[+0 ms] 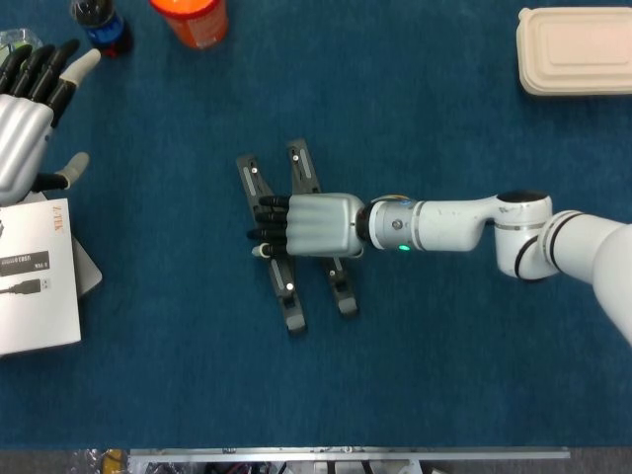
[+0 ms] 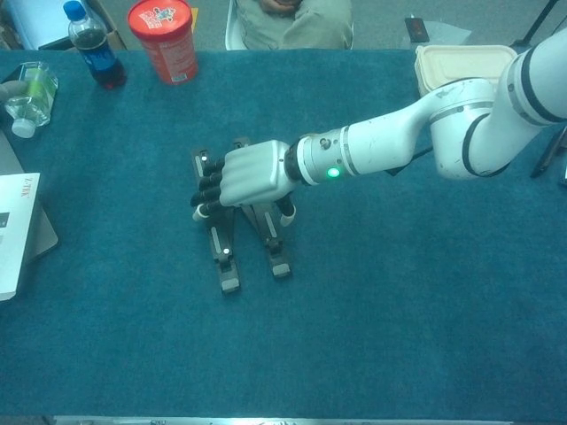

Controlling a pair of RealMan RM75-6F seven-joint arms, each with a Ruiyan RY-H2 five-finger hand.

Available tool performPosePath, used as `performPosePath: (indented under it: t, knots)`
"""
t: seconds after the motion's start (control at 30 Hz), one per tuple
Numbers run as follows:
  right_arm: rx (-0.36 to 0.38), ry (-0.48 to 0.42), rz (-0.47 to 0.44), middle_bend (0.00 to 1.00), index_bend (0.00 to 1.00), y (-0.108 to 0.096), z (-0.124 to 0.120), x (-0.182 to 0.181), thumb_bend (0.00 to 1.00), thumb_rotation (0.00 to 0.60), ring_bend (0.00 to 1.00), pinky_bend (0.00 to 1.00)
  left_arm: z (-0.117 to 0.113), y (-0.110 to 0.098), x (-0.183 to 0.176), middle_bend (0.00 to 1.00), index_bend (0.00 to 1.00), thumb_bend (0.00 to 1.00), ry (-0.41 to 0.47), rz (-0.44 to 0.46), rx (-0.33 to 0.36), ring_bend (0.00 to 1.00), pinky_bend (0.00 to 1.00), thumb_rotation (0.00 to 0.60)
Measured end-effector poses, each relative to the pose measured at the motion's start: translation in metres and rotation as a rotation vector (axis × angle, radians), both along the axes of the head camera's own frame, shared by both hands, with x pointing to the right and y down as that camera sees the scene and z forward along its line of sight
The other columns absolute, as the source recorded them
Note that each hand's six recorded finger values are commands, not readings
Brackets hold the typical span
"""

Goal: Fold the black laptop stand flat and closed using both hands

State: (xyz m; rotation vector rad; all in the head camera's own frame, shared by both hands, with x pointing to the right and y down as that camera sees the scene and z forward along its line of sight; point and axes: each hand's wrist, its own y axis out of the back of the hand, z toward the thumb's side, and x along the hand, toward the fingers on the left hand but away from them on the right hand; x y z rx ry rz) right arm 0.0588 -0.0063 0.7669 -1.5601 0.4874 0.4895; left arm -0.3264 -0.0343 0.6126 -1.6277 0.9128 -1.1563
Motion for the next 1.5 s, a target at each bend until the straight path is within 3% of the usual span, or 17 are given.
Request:
performPosePath:
  t: [0.63, 0.83, 1.03, 1.5]
  knots:
    - [0.003, 0.02, 0.005, 0.0, 0.0, 0.006, 0.01, -0.012, 0.0, 0.6, 0.0, 0.01, 0.002, 0.001, -0.006, 0.0, 0.0, 0.28, 0.013, -0.011, 0.0, 0.0, 0.0, 0.6]
    - [-0.01, 0.01, 0.014, 0.11, 0.0, 0.008, 0.01, -0.017, 0.0, 0.6, 0.0, 0.01, 0.002, 0.001, -0.007, 0.0, 0.0, 0.28, 0.017, -0.011, 0.004, 0.0, 0.0, 0.6]
    - [-0.019, 0.003, 0.023, 0.24, 0.0, 0.009, 0.011, -0.018, 0.0, 0.6, 0.1, 0.02, 0.002, 0.001, -0.009, 0.0, 0.0, 0.28, 0.02, -0.01, 0.003, 0.0, 0.0, 0.6]
    - [-0.038, -0.021, 0.033, 0.37, 0.03, 0.011, 0.01, -0.019, 0.0, 0.6, 0.22, 0.06, 0.004, 0.002, -0.01, 0.0, 0.0, 0.28, 0.024, -0.004, -0.001, 0.0, 0.0, 0.6]
